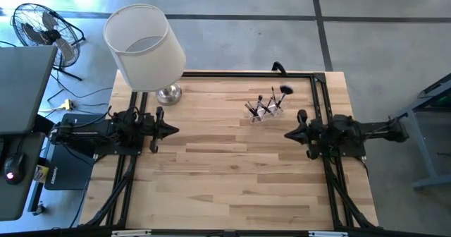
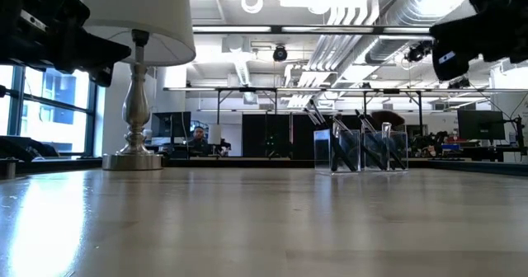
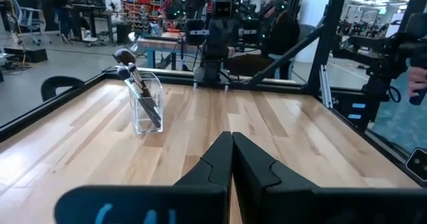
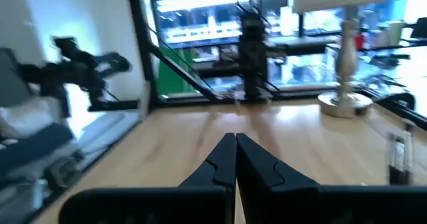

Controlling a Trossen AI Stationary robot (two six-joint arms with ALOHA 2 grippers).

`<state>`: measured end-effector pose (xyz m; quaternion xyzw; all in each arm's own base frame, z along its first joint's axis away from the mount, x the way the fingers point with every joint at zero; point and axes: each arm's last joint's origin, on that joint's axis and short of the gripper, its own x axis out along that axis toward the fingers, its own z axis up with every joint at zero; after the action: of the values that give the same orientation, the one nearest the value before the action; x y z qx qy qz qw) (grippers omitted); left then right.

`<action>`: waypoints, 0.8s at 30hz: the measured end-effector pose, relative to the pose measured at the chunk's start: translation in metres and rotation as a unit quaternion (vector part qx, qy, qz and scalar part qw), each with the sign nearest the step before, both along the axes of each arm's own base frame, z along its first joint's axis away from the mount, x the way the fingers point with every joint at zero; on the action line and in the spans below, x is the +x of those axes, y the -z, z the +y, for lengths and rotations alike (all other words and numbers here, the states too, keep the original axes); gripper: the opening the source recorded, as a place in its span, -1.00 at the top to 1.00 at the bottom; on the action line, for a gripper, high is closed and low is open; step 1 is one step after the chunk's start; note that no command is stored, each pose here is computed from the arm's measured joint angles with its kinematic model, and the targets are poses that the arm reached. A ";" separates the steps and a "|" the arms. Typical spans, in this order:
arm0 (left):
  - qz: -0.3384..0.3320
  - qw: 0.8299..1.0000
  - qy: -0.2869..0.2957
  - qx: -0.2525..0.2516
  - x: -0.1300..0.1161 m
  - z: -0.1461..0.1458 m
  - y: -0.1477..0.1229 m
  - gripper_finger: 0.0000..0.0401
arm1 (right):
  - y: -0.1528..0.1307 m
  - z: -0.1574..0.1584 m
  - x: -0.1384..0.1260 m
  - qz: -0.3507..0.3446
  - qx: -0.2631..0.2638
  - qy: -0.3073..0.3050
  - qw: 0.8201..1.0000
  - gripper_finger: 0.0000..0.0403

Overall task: Put items in baskets/containers
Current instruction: Return to Home Position

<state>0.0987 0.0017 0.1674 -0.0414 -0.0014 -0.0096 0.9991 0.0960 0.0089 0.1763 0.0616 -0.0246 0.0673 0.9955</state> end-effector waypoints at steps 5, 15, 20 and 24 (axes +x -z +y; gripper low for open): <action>0.003 1.000 -0.007 0.000 0.000 0.000 0.000 0.99 | 0.005 -0.005 0.002 0.003 0.009 0.055 0.998 1.00; 0.007 1.000 -0.014 0.000 0.000 0.001 0.001 0.99 | 0.006 -0.008 0.002 0.008 0.009 0.100 0.995 0.99; 0.007 1.000 -0.014 0.000 0.000 0.001 0.001 0.99 | 0.006 -0.008 0.002 0.007 0.007 0.096 0.995 0.96; 0.007 1.000 -0.013 0.000 0.000 0.001 0.001 0.99 | 0.006 -0.008 0.002 0.007 0.007 0.096 0.995 0.97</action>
<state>0.0991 0.0025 0.1661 -0.0418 0.0053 0.0042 0.9991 0.0978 0.0012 0.1704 0.0667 -0.0239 -0.0295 0.9970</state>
